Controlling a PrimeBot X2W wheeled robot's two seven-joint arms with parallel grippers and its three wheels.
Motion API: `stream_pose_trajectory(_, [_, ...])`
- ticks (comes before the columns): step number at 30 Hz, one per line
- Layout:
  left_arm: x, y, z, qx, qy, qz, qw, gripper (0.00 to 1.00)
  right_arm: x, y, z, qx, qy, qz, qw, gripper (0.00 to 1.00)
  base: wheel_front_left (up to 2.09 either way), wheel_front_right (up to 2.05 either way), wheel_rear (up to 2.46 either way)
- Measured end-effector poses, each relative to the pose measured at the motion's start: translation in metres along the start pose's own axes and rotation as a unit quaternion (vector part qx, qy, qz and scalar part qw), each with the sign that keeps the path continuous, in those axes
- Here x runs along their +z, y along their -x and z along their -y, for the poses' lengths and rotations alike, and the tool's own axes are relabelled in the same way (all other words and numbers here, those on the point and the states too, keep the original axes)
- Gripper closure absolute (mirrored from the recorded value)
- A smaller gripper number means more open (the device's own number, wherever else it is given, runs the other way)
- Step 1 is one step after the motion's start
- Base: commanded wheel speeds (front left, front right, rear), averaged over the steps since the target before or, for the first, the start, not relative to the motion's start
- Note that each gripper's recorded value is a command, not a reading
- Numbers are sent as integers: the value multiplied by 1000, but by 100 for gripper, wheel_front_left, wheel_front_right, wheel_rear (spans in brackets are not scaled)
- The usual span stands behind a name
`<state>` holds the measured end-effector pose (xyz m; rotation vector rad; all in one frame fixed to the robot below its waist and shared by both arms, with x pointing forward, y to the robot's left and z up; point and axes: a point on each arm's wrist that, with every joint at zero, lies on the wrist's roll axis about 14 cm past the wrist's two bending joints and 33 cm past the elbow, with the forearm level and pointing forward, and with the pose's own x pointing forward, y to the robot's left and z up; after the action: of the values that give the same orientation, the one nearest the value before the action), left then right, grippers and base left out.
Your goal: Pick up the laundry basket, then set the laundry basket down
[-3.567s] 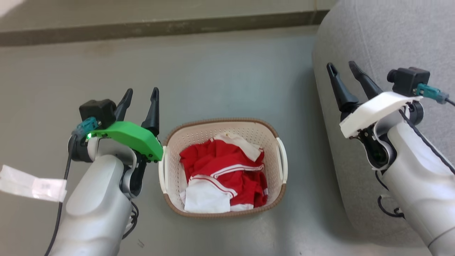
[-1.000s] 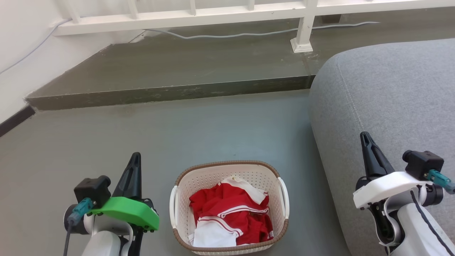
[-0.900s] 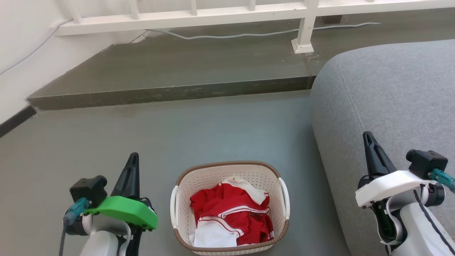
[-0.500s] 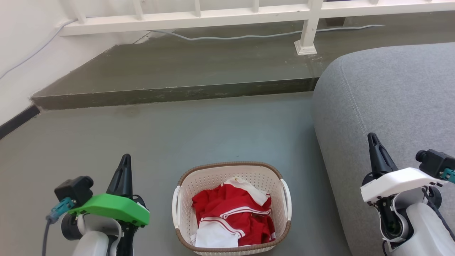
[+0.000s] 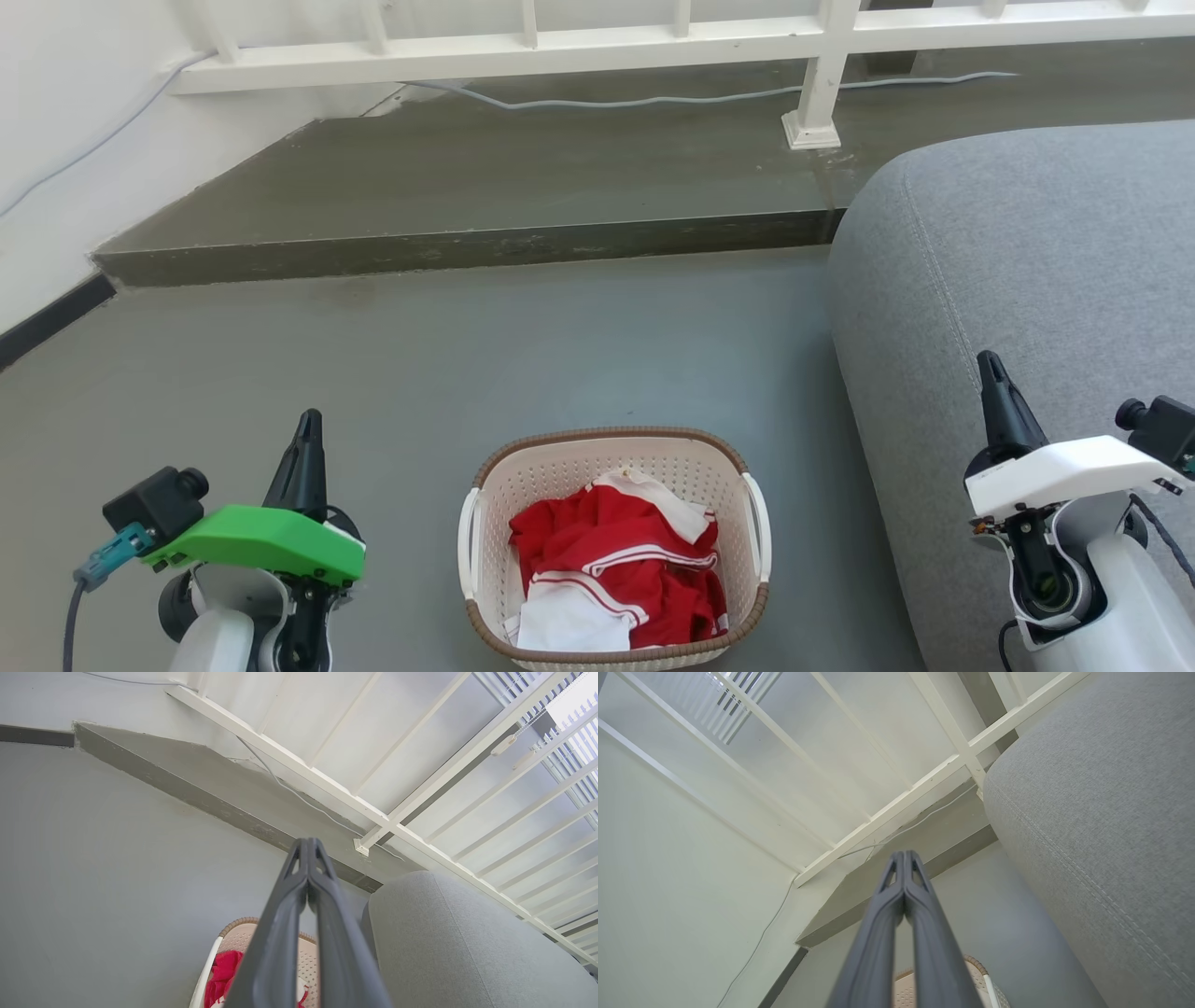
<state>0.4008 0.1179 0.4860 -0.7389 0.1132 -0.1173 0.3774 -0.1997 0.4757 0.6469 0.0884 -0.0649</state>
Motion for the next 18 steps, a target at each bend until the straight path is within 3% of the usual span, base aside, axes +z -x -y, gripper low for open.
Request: stream_pose_trajectory(18, [11, 4, -15, 22, 110, 6, 994, 100, 2, -2, 3, -10, -121, -6, 993, 100, 0, 0, 0])
